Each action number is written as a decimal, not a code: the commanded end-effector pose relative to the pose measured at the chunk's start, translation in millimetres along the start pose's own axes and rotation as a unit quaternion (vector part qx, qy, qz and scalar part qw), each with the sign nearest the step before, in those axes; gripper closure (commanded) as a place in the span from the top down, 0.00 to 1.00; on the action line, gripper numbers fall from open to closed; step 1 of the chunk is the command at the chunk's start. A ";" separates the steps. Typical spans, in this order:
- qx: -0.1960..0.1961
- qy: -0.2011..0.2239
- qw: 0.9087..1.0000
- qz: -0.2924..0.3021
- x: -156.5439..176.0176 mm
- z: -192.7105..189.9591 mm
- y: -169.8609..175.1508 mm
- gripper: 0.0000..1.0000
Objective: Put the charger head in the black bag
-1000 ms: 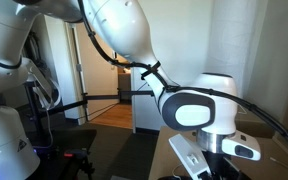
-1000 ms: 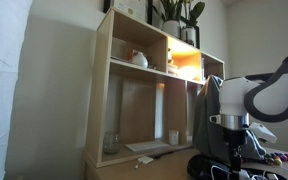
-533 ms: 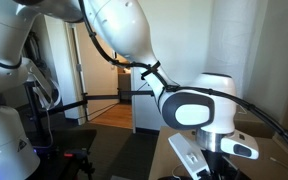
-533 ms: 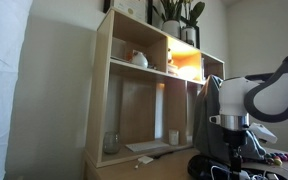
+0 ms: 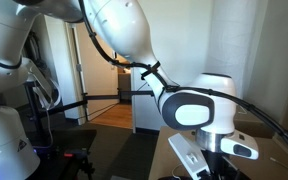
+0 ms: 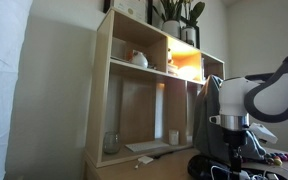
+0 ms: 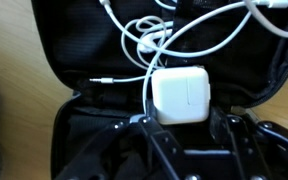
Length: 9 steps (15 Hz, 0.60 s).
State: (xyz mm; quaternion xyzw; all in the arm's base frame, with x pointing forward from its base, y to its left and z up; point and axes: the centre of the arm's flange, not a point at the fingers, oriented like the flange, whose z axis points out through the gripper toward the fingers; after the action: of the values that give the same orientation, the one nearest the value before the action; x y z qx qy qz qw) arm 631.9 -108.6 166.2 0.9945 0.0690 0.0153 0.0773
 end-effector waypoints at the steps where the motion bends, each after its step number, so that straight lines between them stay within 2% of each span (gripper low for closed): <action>1: -0.006 0.013 1.000 -0.007 -13.1 -4.6 -1.9 0.27; 9: -0.009 0.062 0.998 -0.009 -25.3 -7.0 -5.2 0.27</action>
State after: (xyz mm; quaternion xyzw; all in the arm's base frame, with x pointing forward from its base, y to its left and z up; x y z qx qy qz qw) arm 622.6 -106.2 163.8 0.9919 0.0757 0.0638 0.0792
